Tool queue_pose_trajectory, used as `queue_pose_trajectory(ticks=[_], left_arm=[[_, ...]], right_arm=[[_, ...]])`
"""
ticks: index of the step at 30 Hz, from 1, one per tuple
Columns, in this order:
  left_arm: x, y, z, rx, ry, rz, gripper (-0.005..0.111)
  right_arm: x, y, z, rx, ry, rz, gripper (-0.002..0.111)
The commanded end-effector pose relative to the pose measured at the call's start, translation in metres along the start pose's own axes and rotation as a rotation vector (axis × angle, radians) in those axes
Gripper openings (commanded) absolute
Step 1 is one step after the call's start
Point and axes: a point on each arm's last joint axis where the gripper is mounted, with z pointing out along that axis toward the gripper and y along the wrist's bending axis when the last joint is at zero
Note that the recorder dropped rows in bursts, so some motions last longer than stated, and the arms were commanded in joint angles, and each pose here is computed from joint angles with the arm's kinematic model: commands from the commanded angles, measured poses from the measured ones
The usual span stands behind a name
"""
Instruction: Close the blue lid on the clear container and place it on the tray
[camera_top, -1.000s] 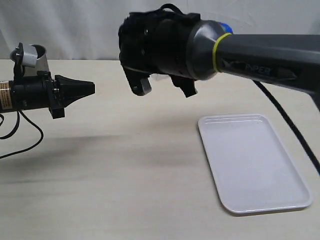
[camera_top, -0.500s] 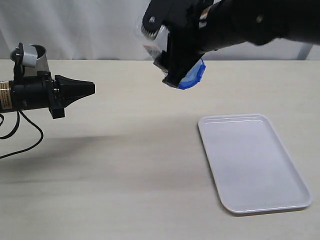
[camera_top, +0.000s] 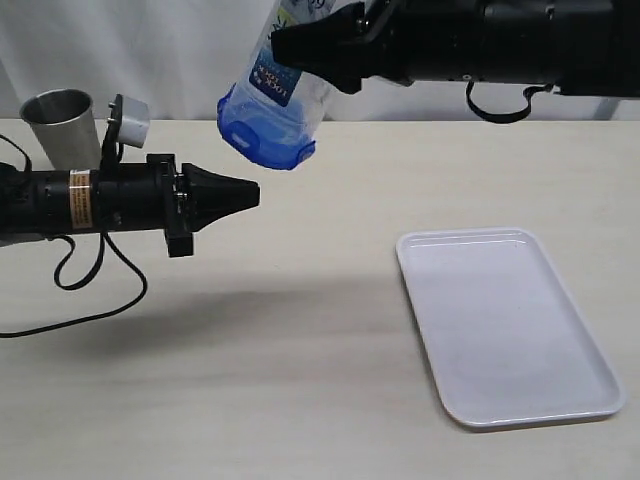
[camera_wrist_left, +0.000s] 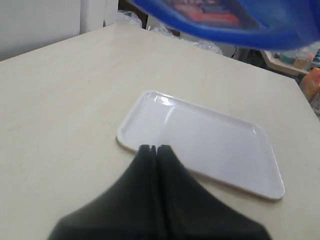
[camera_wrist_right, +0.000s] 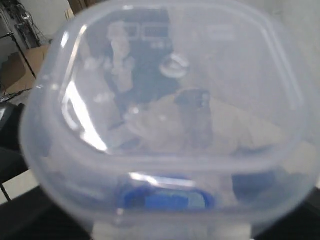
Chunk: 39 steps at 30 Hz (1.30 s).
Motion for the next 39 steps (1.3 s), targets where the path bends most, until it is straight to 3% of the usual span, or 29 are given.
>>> queue_pose_trajectory(ticks=[1, 13, 17, 25, 31, 39], left_arm=[[-0.012, -0.005, 0.013, -0.031, -0.083, -0.037, 0.000], [-0.017, 0.013, -0.005, -0.134, -0.153, -0.122, 0.000], [-0.017, 0.013, -0.005, -0.133, -0.152, -0.121, 0.000], [-0.015, 0.020, -0.017, -0.156, -0.143, -0.116, 0.000], [-0.012, 0.027, -0.031, -0.176, -0.128, -0.109, 0.000], [-0.011, 0.033, -0.044, -0.204, -0.126, -0.108, 0.000]], right_arm=[[0.017, -0.008, 0.007, -0.016, 0.009, 0.042, 0.004], [0.050, -0.024, 0.017, 0.013, 0.174, -0.075, 0.004], [0.060, -0.021, 0.027, 0.002, 0.223, -0.094, 0.004], [0.080, -0.011, 0.043, 0.100, 0.420, -0.226, 0.004], [0.079, 0.002, 0.057, 0.167, 0.575, -0.535, 0.004], [0.103, 0.038, 0.069, -0.006, 0.913, -1.344, 0.004]])
